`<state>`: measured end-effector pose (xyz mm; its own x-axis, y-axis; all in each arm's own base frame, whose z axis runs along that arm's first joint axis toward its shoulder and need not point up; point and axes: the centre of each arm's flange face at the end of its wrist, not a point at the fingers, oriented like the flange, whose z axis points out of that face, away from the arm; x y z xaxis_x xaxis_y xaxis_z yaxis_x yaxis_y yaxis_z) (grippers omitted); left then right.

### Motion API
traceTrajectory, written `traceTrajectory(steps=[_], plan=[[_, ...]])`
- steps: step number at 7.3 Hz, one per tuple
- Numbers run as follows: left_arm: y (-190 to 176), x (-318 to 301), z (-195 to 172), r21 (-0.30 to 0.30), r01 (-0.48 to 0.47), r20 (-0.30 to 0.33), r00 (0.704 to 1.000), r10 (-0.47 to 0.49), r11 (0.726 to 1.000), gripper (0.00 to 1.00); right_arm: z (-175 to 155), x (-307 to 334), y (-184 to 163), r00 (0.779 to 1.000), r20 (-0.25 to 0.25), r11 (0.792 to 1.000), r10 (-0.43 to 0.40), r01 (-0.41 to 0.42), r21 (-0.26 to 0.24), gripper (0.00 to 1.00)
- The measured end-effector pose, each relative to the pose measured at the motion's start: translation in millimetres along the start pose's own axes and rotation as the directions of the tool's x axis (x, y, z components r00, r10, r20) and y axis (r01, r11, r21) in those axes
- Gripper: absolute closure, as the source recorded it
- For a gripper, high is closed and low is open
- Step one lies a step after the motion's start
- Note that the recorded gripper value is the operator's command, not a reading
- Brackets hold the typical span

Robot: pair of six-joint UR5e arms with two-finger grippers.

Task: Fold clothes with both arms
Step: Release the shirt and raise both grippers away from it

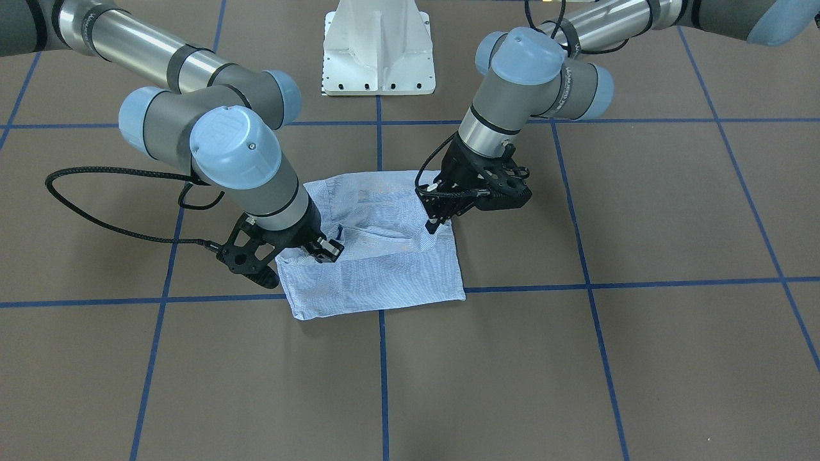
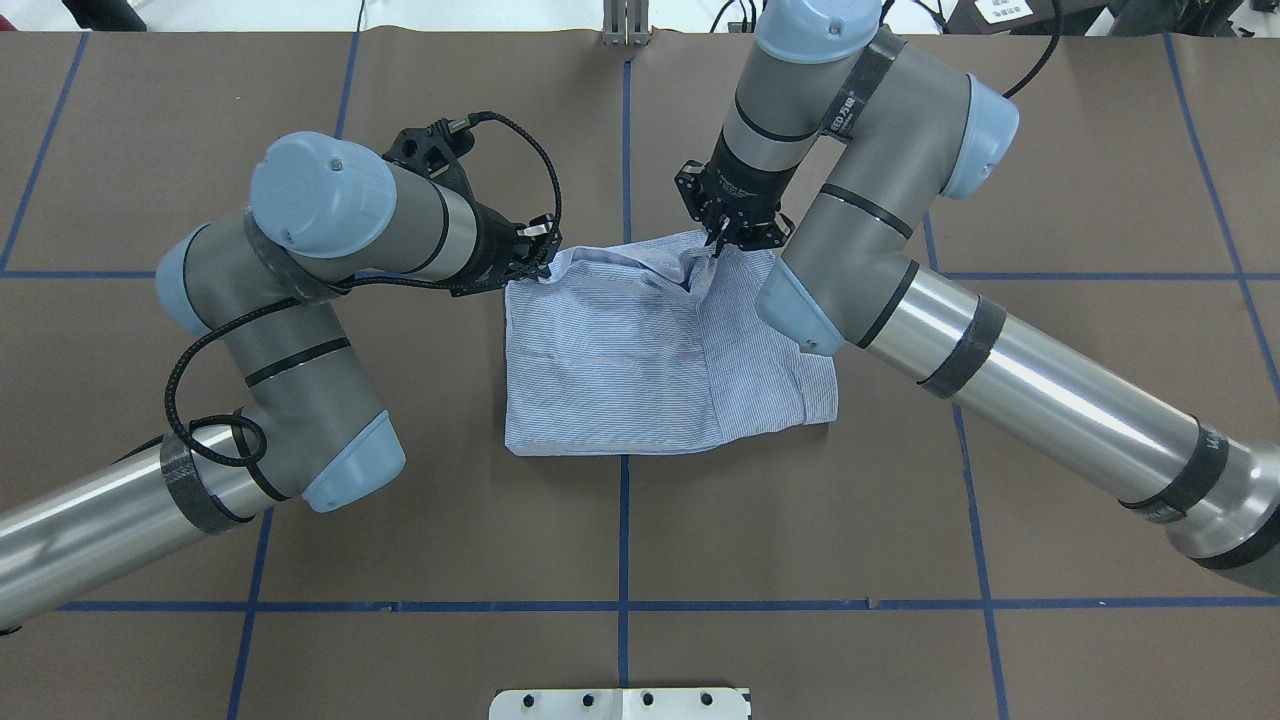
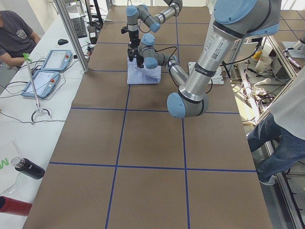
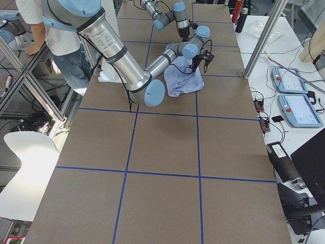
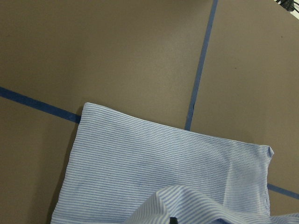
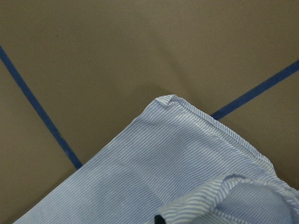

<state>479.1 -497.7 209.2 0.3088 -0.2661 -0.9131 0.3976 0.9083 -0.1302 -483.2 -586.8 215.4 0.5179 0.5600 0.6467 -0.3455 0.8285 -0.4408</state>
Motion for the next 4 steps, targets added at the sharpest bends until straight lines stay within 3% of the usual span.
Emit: traceTrajectory(steps=[1,2,4], plan=[[-3.6,-2.7,3.5,0.003,0.000,0.006,1.000,0.000,1.000,0.76,5.1,-0.6,-4.2,1.000,-0.003,1.000,0.002,-0.002,0.001,0.01],[-5.1,-3.4,4.9,0.005,-0.005,0.002,1.000,0.005,1.000,0.01,6.7,-1.3,-5.4,1.000,0.005,1.000,-0.002,0.002,0.001,0.00],[-7.4,-1.8,3.6,0.010,-0.011,-0.017,1.000,0.011,1.000,0.00,4.9,-2.2,-6.7,0.999,0.031,1.000,-0.012,0.012,0.002,0.00]])
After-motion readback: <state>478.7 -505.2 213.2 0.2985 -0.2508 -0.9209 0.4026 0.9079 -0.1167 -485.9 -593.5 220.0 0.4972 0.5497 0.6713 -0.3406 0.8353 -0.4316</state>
